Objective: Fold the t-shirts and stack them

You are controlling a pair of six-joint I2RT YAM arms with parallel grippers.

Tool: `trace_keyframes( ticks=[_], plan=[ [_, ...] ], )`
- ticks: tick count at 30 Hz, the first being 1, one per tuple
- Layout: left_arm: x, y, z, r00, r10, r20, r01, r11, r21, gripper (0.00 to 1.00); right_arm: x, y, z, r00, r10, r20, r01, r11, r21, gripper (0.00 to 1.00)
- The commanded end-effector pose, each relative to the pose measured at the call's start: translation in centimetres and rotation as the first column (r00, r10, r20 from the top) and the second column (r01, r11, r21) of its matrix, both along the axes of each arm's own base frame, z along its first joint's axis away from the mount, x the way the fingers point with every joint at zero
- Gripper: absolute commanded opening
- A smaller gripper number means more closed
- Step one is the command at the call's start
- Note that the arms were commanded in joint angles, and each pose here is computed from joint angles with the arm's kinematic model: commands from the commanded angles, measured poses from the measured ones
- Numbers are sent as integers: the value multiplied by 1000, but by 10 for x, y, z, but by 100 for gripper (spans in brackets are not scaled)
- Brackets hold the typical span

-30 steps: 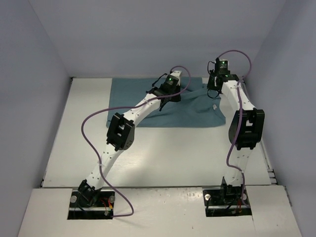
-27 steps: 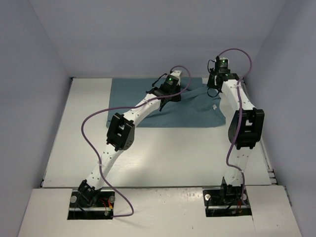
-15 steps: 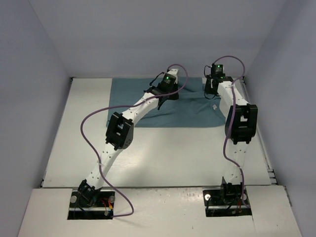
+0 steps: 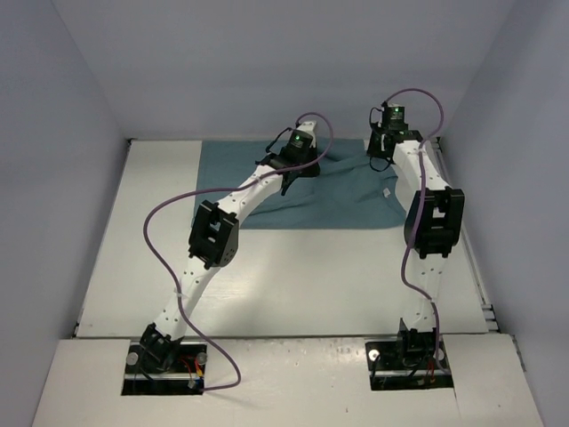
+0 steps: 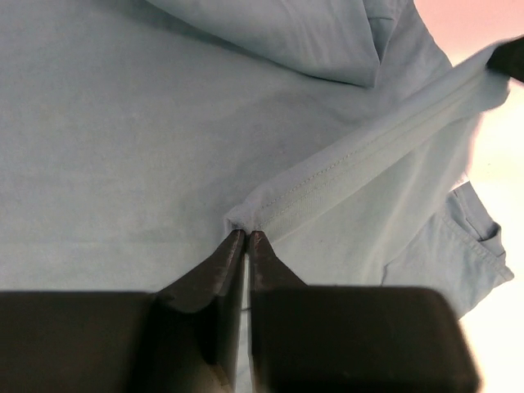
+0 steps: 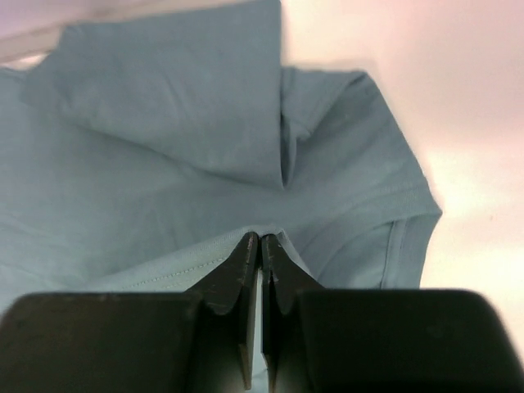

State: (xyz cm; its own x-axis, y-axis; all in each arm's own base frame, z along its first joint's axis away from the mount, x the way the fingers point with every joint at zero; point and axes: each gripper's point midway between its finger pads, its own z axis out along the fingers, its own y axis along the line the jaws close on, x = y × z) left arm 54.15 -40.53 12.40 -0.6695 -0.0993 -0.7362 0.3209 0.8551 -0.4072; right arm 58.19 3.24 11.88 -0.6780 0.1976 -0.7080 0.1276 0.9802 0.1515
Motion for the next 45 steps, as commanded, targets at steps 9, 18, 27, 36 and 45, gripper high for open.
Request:
trace_keyframes(
  ticks=[9,18,27,36,45],
  plan=[
    [13,76,126,980,98,171,-94,995,-31,64,7,7,77,985,41,169,-41,999,-6,42],
    [-101,211,90,988,152,35,-156,943,293,64,-79,64,65,991,105,78,-110,992,57,42],
    [-149,282,-7,956,264,-128,-188,887,421,63,-148,64,-56,985,64,-160,-47,993,111,40],
    [-141,315,-61,905,365,-217,-236,856,460,60,-185,39,-111,959,-6,-282,22,998,53,38],
    [-193,327,-99,822,450,-349,-279,852,443,59,-241,2,-122,906,-191,-377,238,968,83,37]
  ],
)
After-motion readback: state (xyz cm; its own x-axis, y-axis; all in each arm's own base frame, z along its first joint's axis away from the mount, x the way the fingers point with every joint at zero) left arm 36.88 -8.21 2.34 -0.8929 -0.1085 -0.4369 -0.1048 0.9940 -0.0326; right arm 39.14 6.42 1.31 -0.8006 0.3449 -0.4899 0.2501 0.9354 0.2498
